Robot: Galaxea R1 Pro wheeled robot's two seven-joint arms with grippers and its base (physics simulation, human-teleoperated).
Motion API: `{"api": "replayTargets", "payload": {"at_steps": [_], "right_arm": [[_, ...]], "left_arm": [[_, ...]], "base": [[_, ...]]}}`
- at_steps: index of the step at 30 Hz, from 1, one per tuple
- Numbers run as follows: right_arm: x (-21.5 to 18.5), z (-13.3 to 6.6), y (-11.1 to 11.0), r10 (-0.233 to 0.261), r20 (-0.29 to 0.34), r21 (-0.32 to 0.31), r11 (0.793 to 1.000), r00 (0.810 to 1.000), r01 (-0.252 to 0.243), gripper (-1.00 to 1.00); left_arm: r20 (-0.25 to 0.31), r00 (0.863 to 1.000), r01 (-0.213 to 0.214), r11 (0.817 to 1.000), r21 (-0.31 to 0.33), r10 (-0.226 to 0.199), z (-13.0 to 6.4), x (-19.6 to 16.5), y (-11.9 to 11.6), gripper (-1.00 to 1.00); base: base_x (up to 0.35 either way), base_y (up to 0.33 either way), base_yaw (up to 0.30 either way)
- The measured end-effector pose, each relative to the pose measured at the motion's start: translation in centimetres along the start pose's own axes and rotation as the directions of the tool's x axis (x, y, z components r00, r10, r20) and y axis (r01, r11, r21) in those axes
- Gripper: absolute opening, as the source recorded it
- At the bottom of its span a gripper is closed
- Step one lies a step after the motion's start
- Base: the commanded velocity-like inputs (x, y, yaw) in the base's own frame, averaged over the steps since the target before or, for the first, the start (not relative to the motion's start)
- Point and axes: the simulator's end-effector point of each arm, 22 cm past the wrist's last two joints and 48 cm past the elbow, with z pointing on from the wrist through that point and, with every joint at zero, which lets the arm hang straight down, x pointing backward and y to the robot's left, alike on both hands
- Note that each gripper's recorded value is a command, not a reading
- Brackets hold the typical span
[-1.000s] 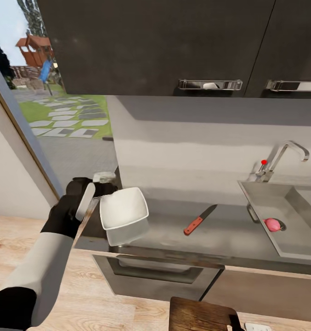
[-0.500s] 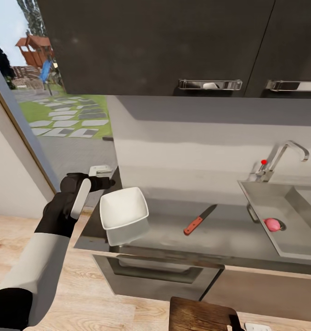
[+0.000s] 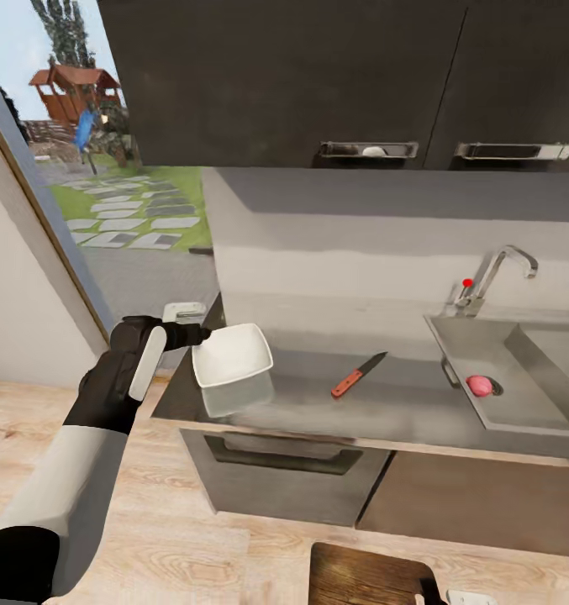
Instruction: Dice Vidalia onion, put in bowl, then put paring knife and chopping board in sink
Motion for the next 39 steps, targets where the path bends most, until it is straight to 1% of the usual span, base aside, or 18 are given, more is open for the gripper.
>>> {"api": "replayTargets", "payload": {"at_steps": [3,8,22,29,30,32,33,34,36,38,39], "right_arm": [[0.0,0.0,0.0,0.0,0.0,0.0,1.0,1.0,0.0,-1.0],[0.0,0.0,0.0,-0.001,0.0,0.0,1.0,1.0,0.001,-1.0],[0.0,0.0,-0.1,0.0,0.0,0.002,1.0,1.0,0.0,-1.0],[0.0,0.0,-0.3,-0.001,0.001,0.009,1.0,1.0,0.001,-1.0],[0.0,0.0,-0.3,-0.002,0.0,0.013,1.0,1.0,0.002,-1.0],[0.0,0.0,-0.4,0.0,0.001,0.015,1.0,1.0,0.0,-1.0],[0.0,0.0,-0.4,-0.001,0.001,0.015,1.0,1.0,0.001,-1.0],[0.0,0.0,-0.4,-0.001,0.001,0.016,1.0,1.0,0.001,-1.0],[0.0,0.0,-0.4,-0.001,0.001,0.016,1.0,1.0,0.001,-1.0],[0.0,0.0,-0.4,-0.001,0.001,0.016,1.0,1.0,0.001,-1.0],[0.0,0.0,-0.4,-0.001,0.001,0.016,1.0,1.0,0.001,-1.0]], "left_arm": [[-0.001,1.0,0.0,1.0,0.0,0.0,0.0,0.0,0.0,1.0],[-0.02,1.0,0.001,1.0,-0.003,-0.001,0.4,0.7,0.1,1.0],[-0.086,0.996,0.002,1.0,-0.011,-0.003,1.8,3.2,0.5,1.0],[-0.167,0.986,0.005,1.0,-0.02,-0.008,3.3,6.4,0.9,1.0],[-0.197,0.98,0.006,1.0,-0.024,-0.011,3.8,7.7,1.1,1.0],[-0.211,0.977,0.009,1.0,-0.027,-0.015,4.2,8.4,1.2,1.0],[-0.217,0.976,0.013,0.999,-0.032,-0.02,4.7,9.1,1.4,1.0],[-0.216,0.976,0.024,0.999,-0.043,-0.033,5.7,10.1,1.8,1.0],[-0.212,0.976,0.036,0.998,-0.056,-0.047,6.7,11.4,2.3,1.0],[-0.215,0.974,0.049,0.996,-0.077,-0.065,8.0,13.5,3.0,1.0],[-0.223,0.972,0.059,0.994,-0.097,-0.08,9.0,15.8,3.7,1.0]], "base": [[-0.333,0.0,0.0],[-0.334,0.0,0.0],[-0.331,0.0,0.0],[-0.193,0.0,0.0],[-0.04,0.0,0.0],[-0.026,0.0,0.0],[-0.011,0.0,0.0],[-0.008,0.0,0.0],[-0.004,0.0,0.0],[-0.001,0.0,0.0],[0.0,0.0,0.0]]}}
